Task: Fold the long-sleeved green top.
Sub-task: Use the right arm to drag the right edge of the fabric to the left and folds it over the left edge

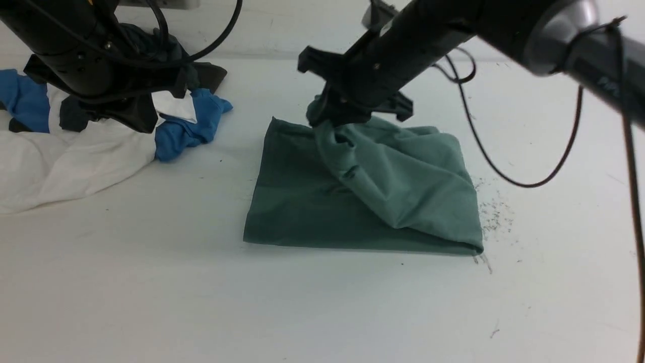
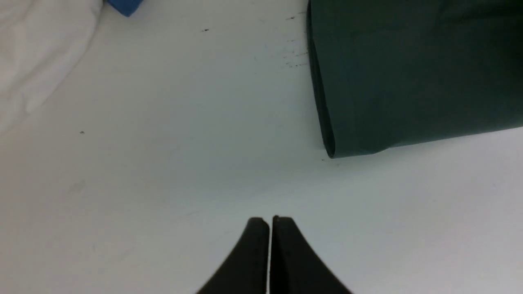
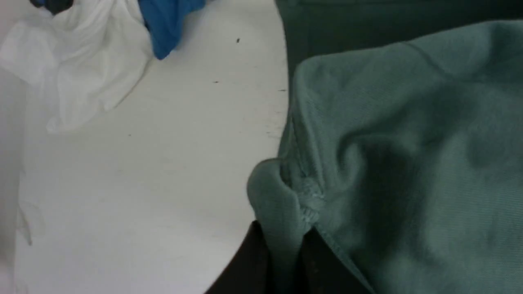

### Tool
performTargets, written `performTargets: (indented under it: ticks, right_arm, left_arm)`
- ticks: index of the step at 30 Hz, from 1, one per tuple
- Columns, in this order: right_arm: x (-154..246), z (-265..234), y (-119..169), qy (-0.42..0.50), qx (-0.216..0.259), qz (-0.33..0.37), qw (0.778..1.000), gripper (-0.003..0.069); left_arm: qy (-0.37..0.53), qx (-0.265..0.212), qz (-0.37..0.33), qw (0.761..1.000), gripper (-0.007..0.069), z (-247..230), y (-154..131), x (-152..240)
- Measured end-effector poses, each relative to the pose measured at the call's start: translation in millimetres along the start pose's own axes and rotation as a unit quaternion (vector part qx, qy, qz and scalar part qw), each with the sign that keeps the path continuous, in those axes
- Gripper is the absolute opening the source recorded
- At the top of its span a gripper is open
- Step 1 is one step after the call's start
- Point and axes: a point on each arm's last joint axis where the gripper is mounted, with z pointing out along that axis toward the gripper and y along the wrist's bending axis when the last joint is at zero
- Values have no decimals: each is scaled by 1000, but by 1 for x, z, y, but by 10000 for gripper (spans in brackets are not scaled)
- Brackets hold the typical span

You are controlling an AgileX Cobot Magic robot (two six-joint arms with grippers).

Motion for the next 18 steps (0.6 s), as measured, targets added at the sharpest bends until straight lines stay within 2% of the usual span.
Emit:
performTargets:
  ticks: [11,15,17,18]
  right_arm:
    - [8,62,1,-29,-26,37,999,59]
    - [10,77,-2,-36,-27,40,998,113]
    - [11,83,0,-47,-34,38,998,203]
    - [11,83,1,-47,-35,38,998,211]
  left_arm:
    - [0,10,-1,1000,-4,0,-2,0]
    - [0,11,0,1000,-4,0,-2,0]
    - [-1,12,0,1000,-4,0,-2,0]
    - [-1,12,0,1000,-4,0,-2,0]
